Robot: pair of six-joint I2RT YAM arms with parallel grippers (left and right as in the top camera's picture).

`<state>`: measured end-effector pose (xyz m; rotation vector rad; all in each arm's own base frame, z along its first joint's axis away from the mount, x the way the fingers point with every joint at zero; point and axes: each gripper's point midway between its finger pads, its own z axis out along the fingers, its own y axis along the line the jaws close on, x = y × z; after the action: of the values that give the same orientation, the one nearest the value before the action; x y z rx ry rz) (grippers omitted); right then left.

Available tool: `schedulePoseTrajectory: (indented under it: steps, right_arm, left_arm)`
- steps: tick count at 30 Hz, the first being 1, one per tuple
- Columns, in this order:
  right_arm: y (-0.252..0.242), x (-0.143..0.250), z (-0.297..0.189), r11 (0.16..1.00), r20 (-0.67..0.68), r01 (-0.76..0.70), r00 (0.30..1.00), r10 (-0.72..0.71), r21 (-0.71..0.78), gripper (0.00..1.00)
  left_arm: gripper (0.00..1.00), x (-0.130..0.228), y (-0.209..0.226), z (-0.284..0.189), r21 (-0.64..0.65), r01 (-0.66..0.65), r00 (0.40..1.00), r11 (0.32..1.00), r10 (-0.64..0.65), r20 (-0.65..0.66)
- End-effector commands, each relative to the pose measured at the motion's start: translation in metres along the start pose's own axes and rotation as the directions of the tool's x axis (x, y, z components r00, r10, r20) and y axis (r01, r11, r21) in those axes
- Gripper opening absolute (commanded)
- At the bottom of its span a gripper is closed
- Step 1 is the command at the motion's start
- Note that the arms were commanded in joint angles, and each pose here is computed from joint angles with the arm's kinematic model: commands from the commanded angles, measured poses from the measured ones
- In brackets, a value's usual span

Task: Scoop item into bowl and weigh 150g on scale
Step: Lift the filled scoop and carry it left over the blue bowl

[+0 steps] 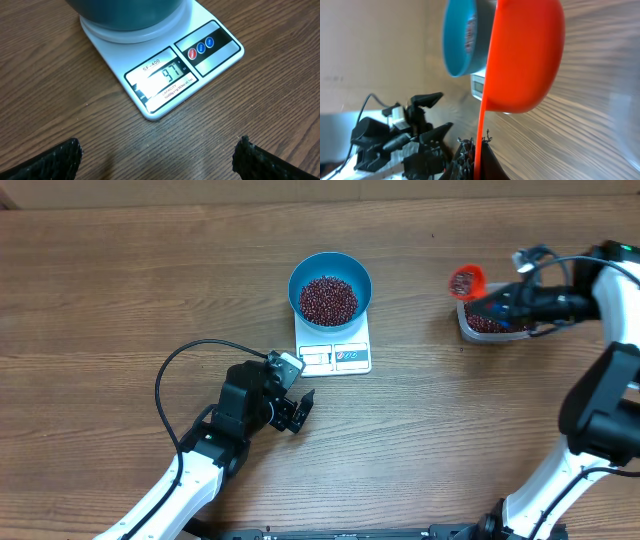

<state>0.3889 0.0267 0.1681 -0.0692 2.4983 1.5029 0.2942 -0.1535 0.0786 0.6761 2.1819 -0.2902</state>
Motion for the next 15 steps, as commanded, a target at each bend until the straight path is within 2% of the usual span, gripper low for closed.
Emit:
schedulePoseTrajectory:
  steps: [1,9,15]
  right_arm:
    - [0.039,-0.015,0.024,0.988,0.011,0.114,0.993,-0.114,-0.100,0.04]
    - [0.083,-0.023,0.078,0.977,-0.076,0.183,0.978,-0.192,-0.110,0.04]
    - [0.088,-0.027,0.119,0.979,-0.145,0.203,0.970,-0.197,0.027,0.04]
  left_arm:
    - [0.99,0.001,-0.001,0.001,0.004,0.015,1.000,1.000,-0.015,-0.004]
    - [0.99,0.001,-0.001,0.001,0.004,0.015,1.000,1.000,-0.015,-0.004]
    - [1.00,0.001,-0.001,0.001,0.004,0.015,1.000,1.000,-0.015,-0.004]
